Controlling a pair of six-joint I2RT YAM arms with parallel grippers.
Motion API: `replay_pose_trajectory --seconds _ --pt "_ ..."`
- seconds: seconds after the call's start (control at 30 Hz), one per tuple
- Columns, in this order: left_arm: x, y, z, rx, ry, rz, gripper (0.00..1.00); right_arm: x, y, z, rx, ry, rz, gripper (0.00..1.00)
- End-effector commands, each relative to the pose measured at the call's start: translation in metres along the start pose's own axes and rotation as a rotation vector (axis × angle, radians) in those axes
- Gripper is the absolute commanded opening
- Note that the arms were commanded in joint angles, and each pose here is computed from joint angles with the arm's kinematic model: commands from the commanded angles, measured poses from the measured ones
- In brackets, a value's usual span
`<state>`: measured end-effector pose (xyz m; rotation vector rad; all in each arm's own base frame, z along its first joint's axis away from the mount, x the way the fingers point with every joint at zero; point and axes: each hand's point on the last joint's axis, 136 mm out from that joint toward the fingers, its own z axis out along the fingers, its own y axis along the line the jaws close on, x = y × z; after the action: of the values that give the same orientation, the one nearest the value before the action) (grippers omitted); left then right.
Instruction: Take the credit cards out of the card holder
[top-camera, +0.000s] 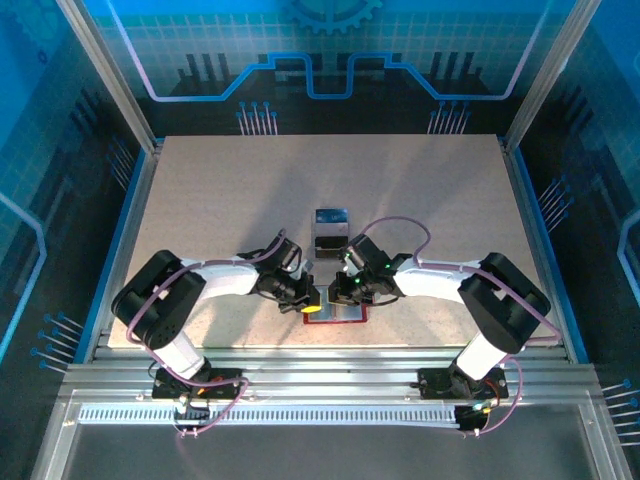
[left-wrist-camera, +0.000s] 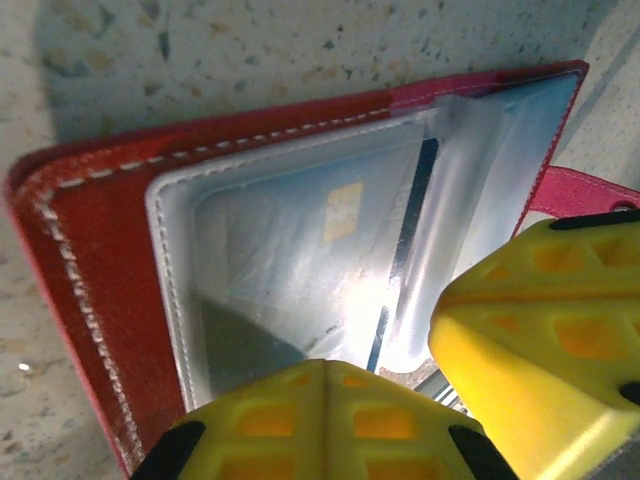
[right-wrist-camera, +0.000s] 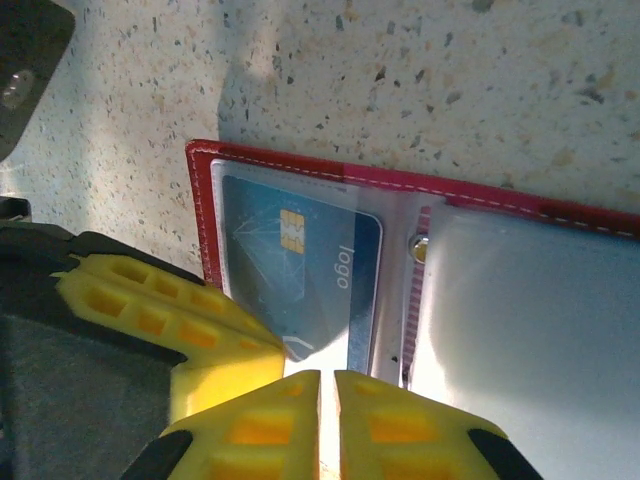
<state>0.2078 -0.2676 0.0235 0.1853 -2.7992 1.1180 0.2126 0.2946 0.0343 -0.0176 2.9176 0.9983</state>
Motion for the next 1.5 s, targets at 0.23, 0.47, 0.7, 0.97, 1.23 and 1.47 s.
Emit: replay_pose_trajectory --seconds 0.23,0.47,0.7,0.97,1.23,1.47 --pt "-0.003 -0.011 -0.004 -0.013 -0.003 0.044 0.02 0.000 0.000 0.004 -0.033 0.020 0.026 0.12" --pt "-0.001 -0.001 -0.007 -0.063 -0.006 0.054 0.02 -0.001 0.001 0.004 -0.028 0.023 0.024 0.12" --pt "-0.001 0.001 -0.008 -0.073 -0.011 0.056 0.02 0.000 -0.003 0.005 -0.017 0.027 0.026 0.15" --pt "-0.003 -0.004 -0.009 -0.055 -0.021 0.064 0.02 0.002 -0.003 0.006 -0.029 0.029 0.036 0.14" --pt "-0.002 -0.001 -0.013 -0.067 -0.038 0.063 0.00 0.003 -0.004 0.008 -0.033 0.031 0.044 0.10" --pt "-0.002 0.003 -0.010 -0.081 -0.032 0.058 0.00 0.004 -0.005 0.011 -0.034 0.042 0.049 0.10"
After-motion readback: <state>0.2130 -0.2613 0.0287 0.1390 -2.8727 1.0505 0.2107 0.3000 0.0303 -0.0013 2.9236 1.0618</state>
